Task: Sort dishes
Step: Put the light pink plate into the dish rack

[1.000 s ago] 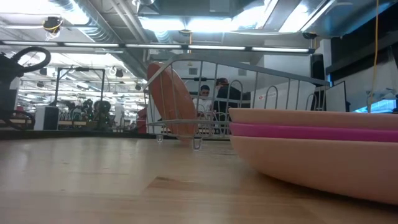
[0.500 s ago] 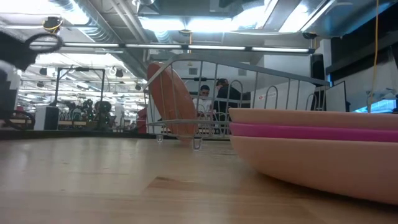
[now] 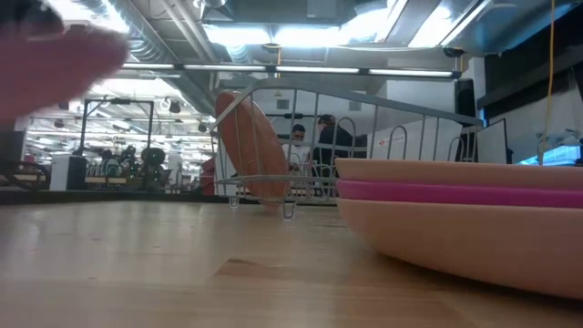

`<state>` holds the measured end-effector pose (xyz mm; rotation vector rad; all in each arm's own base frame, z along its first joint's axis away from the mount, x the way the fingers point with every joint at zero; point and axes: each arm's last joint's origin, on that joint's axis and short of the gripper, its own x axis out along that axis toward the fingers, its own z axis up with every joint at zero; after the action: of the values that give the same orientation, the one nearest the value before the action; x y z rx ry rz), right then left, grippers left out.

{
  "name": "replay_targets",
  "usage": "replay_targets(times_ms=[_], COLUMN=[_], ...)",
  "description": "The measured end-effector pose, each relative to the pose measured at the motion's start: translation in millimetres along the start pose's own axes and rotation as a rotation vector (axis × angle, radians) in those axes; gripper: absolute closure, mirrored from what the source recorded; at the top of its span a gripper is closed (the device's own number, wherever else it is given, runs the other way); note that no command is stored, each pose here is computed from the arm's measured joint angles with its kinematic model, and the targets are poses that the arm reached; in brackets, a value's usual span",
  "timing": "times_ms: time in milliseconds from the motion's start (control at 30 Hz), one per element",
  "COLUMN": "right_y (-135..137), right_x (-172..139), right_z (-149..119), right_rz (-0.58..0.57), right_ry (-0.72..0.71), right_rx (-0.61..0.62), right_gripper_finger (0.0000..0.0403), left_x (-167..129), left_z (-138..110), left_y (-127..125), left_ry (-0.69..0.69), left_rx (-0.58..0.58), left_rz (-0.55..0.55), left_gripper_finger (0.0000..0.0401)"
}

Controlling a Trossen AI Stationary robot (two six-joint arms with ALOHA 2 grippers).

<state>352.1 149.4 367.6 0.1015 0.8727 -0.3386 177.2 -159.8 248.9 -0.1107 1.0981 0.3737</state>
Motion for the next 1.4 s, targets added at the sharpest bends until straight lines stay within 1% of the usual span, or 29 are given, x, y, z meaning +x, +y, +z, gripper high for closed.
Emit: replay_targets(times_ms=[100,233,400,500,633,700,800,933,1067,1133,1200,1333,1400], right_y=[10,25,50,63,76,83,95,112,124,122,112,72,51], right_x=[-9,-21,-41,-53,-68,-75,-80,-80,-79,-85,-97,-129,-137], right_z=[-7,-16,-27,-34,-48,-57,-70,-88,-107,-112,-110,-95,-86], right_rz=[-0.048,-0.096,-0.065,-0.053,-0.067,-0.076,-0.099,-0.155,-0.220,-0.236,-0.237,-0.243,-0.263], right_ry=[-0.064,-0.176,-0.320,-0.393,-0.484,-0.526,-0.592,-0.700,-0.803,-0.819,-0.817,-0.814,-0.806], right_rx=[0.016,0.076,0.121,0.128,0.146,0.160,0.184,0.202,0.173,0.135,0.113,0.112,0.114], right_gripper_finger=[0.0206,0.0206,0.0206,0.0206,0.0206,0.0206,0.0206,0.0206,0.0206,0.0206,0.0206,0.0206,0.0206], left_x=[-12,-24,-30,-31,-33,-34,-35,-35,-36,-36,-37,-37,-37], left_z=[7,16,22,24,27,28,30,33,34,35,35,36,36], left_y=[-3,-5,-5,-4,-3,-3,-3,-5,-8,-9,-10,-10,-11], left_ry=[-0.101,-0.215,-0.339,-0.414,-0.520,-0.569,-0.623,-0.652,-0.659,-0.664,-0.666,-0.668,-0.674], left_rx=[-0.011,-0.034,-0.082,-0.133,-0.220,-0.243,-0.253,-0.259,-0.250,-0.257,-0.255,-0.258,-0.278], left_rz=[0.008,0.014,0.055,0.081,0.099,0.112,0.128,0.118,0.107,0.096,0.092,0.087,0.079], left_gripper_finger=[0.0401,0.0401,0.0401,0.0401,0.0401,0.0401,0.0401,0.0401,0.0401,0.0401,0.0401,0.0401,0.0401])
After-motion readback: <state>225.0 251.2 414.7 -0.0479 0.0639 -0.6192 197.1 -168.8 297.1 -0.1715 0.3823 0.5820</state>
